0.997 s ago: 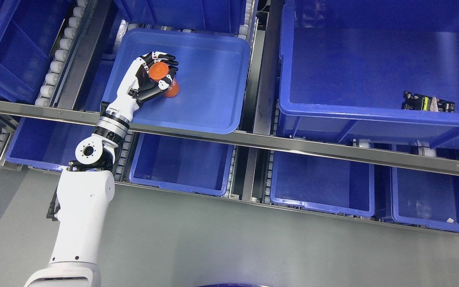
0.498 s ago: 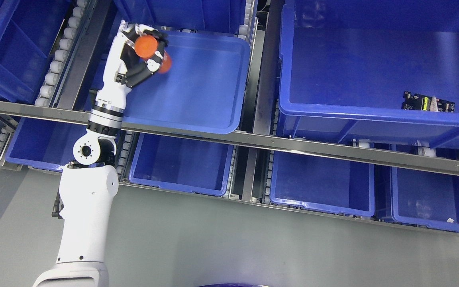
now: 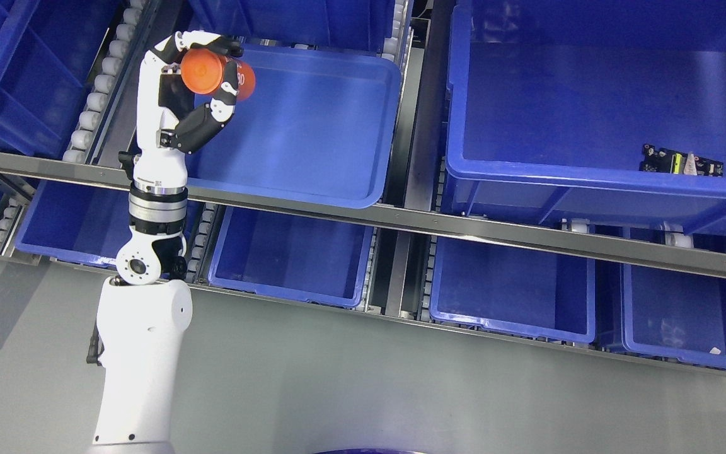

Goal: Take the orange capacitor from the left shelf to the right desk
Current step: 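Lift the orange capacitor out of the bin with the left hand, then hold the capacitor in the left hand while turning toward the steel table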

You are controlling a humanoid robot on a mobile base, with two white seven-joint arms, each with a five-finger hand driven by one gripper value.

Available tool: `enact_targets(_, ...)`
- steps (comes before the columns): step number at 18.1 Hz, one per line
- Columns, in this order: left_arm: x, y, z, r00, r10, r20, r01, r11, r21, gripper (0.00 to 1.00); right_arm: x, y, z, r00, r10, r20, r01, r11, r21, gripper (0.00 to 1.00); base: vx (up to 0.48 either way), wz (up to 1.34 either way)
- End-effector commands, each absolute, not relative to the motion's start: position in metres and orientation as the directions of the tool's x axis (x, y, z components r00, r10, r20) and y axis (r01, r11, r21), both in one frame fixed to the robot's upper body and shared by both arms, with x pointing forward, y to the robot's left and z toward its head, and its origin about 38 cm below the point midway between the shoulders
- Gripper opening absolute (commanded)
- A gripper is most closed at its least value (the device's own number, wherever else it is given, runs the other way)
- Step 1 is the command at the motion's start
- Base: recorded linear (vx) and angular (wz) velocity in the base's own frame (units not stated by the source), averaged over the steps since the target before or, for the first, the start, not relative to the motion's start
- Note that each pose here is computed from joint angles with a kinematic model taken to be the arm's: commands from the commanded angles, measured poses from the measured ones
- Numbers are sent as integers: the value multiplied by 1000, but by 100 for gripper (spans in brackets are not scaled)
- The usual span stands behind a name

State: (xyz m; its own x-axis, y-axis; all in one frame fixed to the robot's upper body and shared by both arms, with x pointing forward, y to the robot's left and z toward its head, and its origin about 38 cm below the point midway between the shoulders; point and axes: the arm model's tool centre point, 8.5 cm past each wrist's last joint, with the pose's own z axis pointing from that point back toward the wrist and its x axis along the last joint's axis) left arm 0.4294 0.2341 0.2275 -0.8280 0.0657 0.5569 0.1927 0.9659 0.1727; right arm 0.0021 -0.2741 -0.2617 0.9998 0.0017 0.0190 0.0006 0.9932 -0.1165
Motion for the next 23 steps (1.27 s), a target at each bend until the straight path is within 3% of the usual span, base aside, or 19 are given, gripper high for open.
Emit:
enact_targets(1, 391, 229, 250, -888, 76, 454, 188, 960, 207, 0, -4, -285, -261, 1000, -6, 23, 9, 991, -134, 100, -21, 83)
enact_targets(8, 370, 224, 240, -879, 101, 466, 190, 970, 149, 0, -4, -285, -261, 1000, -6, 23, 9, 991, -134, 100, -48, 114)
enact_targets(12, 366, 216, 225, -821, 133, 555, 212, 974, 79, 0, -4, -285, -261, 1000, -6, 23, 9, 991, -134, 100, -70, 28)
enact_targets(23, 316, 216, 159, -706, 135, 696, 226, 973, 40, 1, -4, -285, -261, 1000, -6, 23, 9, 991, -134, 100, -59, -210)
